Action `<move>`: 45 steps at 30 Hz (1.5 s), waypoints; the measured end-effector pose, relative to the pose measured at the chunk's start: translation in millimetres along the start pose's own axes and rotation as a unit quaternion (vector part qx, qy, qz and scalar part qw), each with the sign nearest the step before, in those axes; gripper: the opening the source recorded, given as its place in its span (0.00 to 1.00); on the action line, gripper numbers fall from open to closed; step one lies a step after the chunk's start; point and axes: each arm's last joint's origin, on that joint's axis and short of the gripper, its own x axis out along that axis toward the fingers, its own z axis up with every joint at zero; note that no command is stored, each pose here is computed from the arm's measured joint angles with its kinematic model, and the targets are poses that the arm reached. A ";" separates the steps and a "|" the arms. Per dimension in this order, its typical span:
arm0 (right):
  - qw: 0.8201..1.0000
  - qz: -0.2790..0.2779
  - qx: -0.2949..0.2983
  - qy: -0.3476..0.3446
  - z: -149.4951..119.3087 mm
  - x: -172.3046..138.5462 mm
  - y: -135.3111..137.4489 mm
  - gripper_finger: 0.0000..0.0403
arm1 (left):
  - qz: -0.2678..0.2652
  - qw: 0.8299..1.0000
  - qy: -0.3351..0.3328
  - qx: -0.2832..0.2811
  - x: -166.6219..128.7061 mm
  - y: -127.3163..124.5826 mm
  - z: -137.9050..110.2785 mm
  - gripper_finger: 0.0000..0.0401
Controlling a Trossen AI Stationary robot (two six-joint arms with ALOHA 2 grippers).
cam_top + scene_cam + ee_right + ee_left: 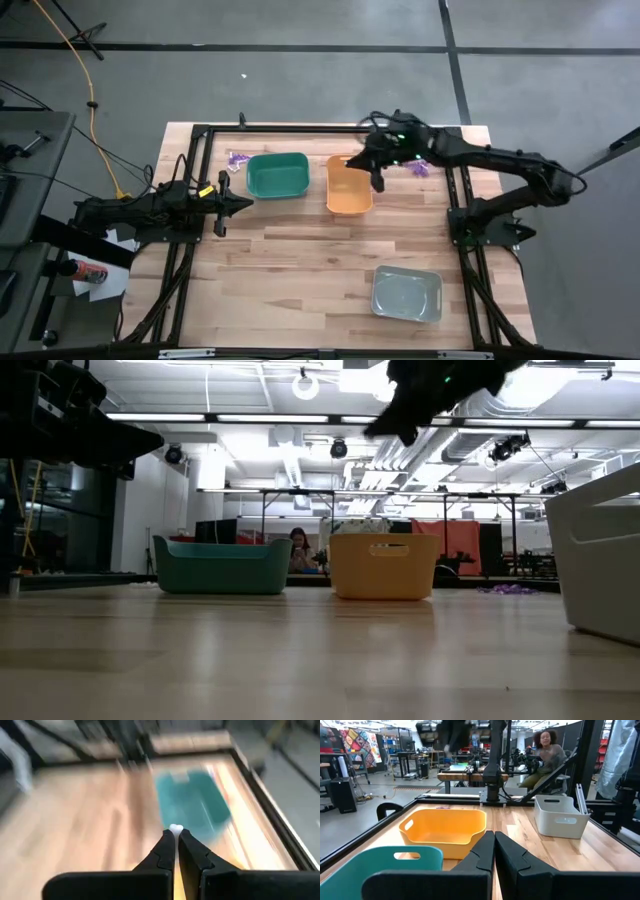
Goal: Sort Halloween decoration
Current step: Put the white bone toy into the yellow bin
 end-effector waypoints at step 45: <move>0.950 -0.064 -0.037 0.303 -49.3 139.7 -51.4 0.01 | 0.000 1.000 0.000 0.000 0.0 0.0 0.0 0.00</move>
